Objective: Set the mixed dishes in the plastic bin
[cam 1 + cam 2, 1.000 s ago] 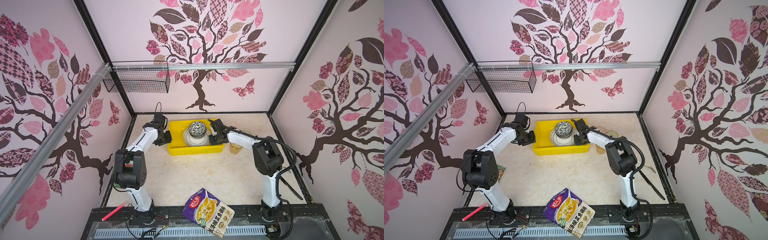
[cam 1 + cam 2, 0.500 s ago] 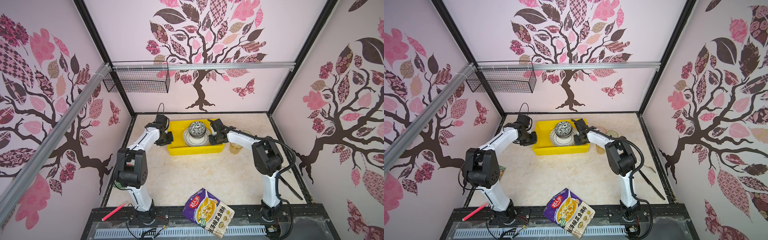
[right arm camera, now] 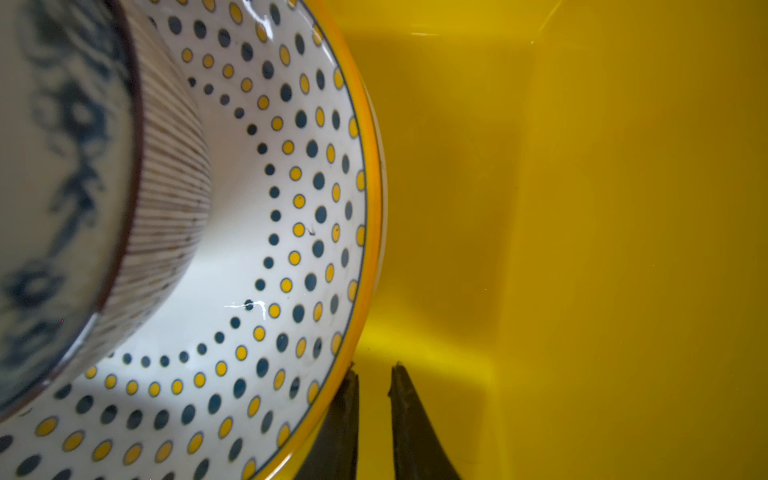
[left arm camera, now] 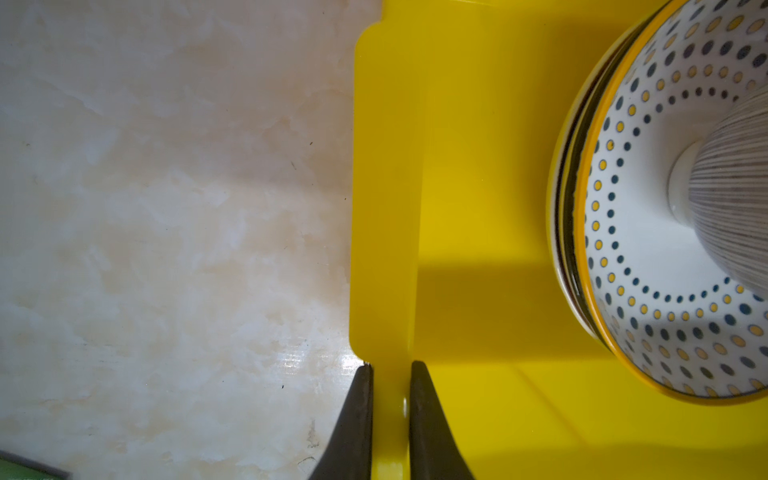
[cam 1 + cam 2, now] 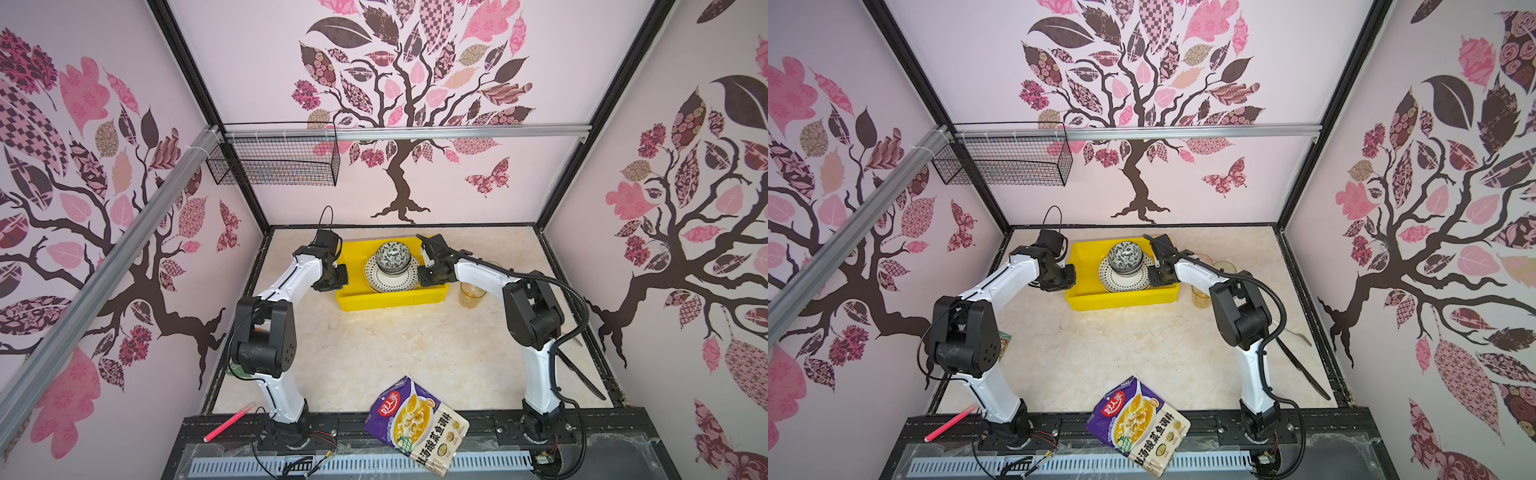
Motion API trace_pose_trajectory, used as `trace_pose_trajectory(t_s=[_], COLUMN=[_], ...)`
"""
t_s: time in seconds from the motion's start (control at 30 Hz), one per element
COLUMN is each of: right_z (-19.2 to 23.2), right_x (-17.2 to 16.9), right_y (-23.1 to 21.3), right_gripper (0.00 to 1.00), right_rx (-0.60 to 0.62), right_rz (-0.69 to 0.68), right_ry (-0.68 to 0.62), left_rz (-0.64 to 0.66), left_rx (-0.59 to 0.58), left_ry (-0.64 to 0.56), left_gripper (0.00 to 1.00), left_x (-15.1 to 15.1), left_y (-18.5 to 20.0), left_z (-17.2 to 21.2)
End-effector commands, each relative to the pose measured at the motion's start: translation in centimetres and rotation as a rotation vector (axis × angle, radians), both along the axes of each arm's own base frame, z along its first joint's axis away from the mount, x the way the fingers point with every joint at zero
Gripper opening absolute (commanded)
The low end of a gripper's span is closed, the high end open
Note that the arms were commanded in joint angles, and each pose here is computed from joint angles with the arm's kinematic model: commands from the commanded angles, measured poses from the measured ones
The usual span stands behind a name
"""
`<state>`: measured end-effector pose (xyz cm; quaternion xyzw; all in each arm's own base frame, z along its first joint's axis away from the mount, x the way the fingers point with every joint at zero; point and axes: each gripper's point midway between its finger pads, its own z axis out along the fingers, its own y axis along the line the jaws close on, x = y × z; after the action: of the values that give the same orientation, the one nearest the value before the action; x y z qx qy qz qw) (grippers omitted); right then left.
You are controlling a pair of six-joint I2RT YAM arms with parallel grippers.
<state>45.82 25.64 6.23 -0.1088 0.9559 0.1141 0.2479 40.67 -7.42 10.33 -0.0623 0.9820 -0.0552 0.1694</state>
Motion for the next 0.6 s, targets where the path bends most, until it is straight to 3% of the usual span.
trace_pose_trajectory(t_s=[0.0, 0.57], right_z=[-0.4, -1.2], right_x=[-0.4, -3.1], right_y=[4.9, 7.4], right_gripper=[0.19, 0.20], right_rx=[0.112, 0.076], right_rz=[0.098, 0.221], right_ry=[0.014, 0.040], left_rz=[-0.061, -0.110], left_rx=[-0.091, -0.102], left_ry=[0.042, 0.051], left_gripper=[0.14, 0.12], left_x=[-1.2, -1.5], left_y=[-3.2, -4.0], left_z=[-1.0, -0.9])
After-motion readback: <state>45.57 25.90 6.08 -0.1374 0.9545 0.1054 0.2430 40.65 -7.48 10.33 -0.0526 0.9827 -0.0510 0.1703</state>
